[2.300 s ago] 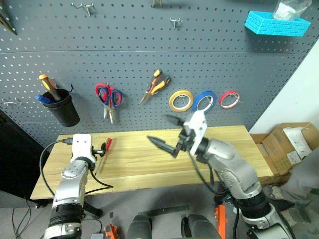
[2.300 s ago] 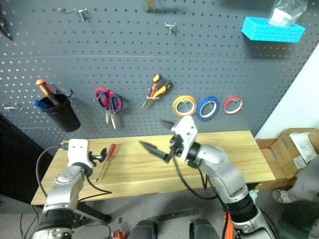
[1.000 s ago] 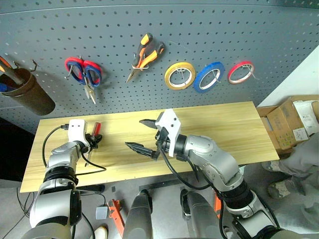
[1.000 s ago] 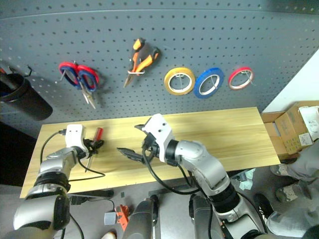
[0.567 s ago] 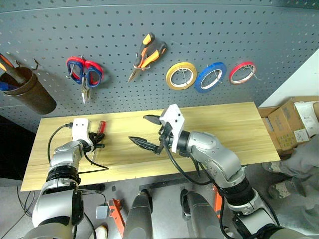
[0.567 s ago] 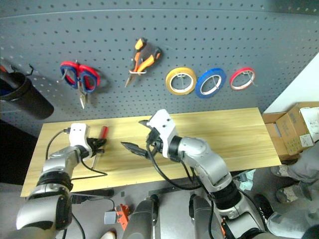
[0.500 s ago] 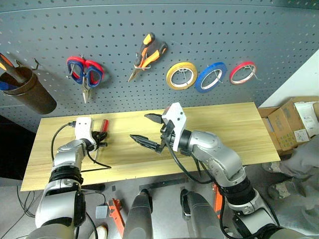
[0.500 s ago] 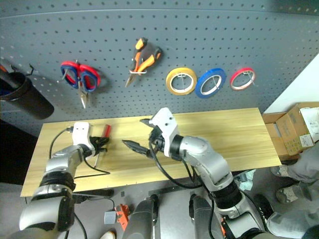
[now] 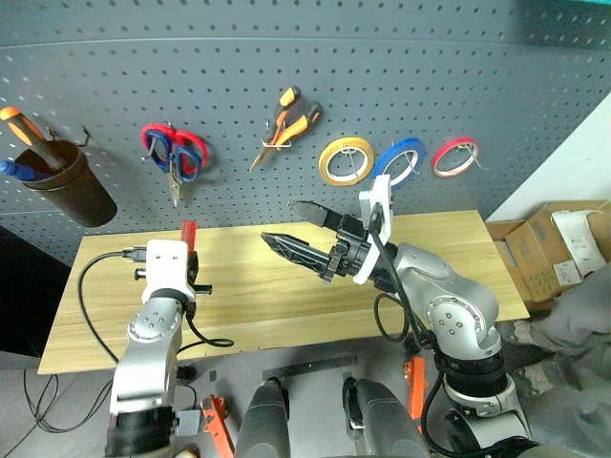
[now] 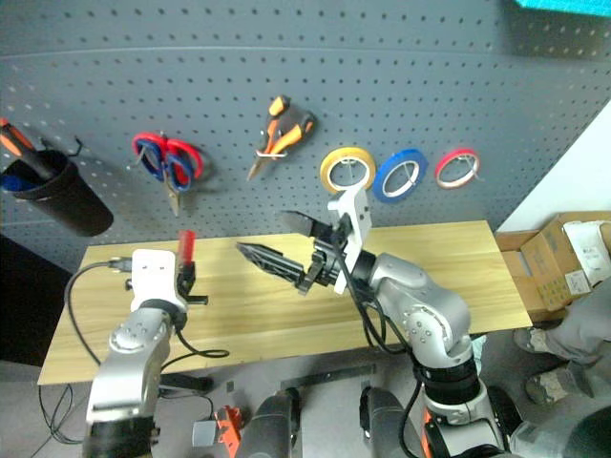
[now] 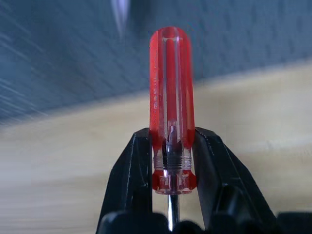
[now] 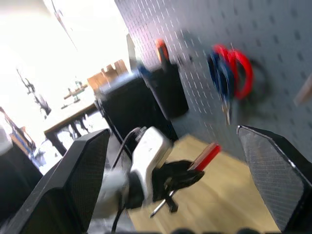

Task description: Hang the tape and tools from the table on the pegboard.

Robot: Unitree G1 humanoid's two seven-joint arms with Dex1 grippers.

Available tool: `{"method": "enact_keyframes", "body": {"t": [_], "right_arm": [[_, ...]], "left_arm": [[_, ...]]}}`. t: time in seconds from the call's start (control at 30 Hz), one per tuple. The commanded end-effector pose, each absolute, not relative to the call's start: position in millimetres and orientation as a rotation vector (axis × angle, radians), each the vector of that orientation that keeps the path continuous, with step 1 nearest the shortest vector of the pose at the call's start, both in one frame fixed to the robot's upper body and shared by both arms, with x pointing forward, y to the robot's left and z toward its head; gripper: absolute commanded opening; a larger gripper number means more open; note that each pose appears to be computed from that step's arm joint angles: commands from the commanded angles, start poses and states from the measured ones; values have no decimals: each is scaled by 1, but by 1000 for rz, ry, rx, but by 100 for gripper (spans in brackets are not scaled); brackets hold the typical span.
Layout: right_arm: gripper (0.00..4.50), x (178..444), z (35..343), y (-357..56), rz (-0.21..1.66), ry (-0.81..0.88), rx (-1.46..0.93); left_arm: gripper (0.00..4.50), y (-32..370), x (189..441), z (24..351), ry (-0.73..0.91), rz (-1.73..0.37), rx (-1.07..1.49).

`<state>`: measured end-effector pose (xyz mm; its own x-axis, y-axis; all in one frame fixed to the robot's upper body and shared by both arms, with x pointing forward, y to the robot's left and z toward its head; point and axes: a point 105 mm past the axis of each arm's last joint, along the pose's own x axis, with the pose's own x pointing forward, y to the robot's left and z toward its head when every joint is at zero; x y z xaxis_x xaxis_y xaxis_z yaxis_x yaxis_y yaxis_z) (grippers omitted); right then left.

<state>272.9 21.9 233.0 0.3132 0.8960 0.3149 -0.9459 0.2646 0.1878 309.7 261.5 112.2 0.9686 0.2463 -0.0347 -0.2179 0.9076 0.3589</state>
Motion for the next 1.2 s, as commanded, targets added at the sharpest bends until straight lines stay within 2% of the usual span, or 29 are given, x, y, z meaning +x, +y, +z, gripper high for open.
{"method": "enact_keyframes", "body": {"t": [0.03, 0.2, 0.3, 0.43, 0.57, 0.9, 1.2], "right_arm": [[450, 272, 263, 27, 1257, -297, 411], [450, 279, 275, 38, 1253, -361, 399], [450, 283, 274, 40, 1248, -370, 386], [450, 289, 269, 40, 1230, -374, 364], [450, 296, 265, 38, 1193, -380, 345], [450, 304, 259, 33, 1159, -378, 305], [450, 303, 252, 28, 1140, -357, 298]], "left_arm": [[82, 260, 305, 172, -161, 324, 505], [82, 275, 308, 236, -383, 444, 614], [82, 283, 315, 260, -458, 471, 606], [82, 287, 346, 299, -542, 433, 518], [82, 298, 372, 323, -578, 419, 384], [82, 309, 412, 332, -561, 368, 208], [82, 318, 422, 308, -507, 379, 174]]}}
